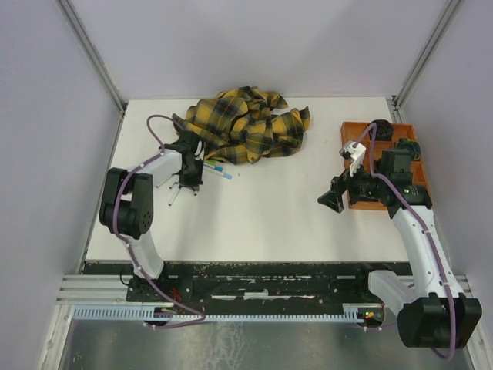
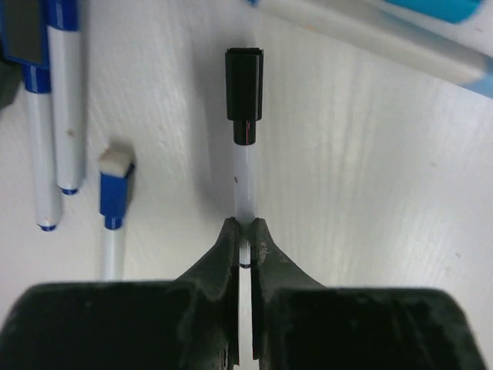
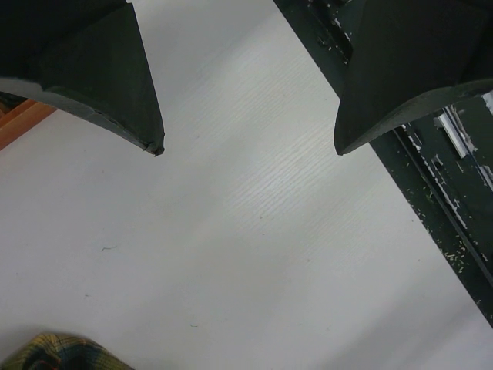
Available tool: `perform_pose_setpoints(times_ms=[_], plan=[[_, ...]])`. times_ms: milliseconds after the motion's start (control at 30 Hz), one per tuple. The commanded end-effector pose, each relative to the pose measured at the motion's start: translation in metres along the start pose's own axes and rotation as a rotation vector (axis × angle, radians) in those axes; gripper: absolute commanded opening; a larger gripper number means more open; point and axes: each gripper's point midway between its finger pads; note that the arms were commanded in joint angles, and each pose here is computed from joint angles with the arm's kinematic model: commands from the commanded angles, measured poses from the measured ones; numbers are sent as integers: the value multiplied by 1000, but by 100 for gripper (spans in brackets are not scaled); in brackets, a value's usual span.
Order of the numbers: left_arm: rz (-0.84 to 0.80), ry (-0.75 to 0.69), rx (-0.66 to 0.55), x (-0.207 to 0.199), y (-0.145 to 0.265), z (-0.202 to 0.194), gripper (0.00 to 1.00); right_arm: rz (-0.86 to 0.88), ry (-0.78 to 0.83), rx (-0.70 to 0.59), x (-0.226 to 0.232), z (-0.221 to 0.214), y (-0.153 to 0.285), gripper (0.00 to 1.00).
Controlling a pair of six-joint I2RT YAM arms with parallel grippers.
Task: Open the pen caps
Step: Pick up the pen from the center of the board.
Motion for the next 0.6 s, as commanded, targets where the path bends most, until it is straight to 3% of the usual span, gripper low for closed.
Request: perform_pose_setpoints(times_ms=[0, 233, 400, 567], plan=[[-181, -3, -97, -36, 44, 10, 3, 77, -1, -113, 13, 24, -1, 99], [-701, 85, -314, -112, 139, -13, 3, 212, -90, -187, 32, 39, -3, 99], [-1190, 189, -577, -159, 230, -51, 3, 331, -188, -260, 45, 49, -6, 99], [-1398, 298, -763, -163, 274, -89, 3, 382, -288, -326, 44, 59, -14, 99]])
Point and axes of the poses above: each gripper's point midway between its finger pads, its own y axis back along the fingers, its own x axis along the line the jaws close on, z = x × y, and after that the axes turned 13 degrees about y, right-handed
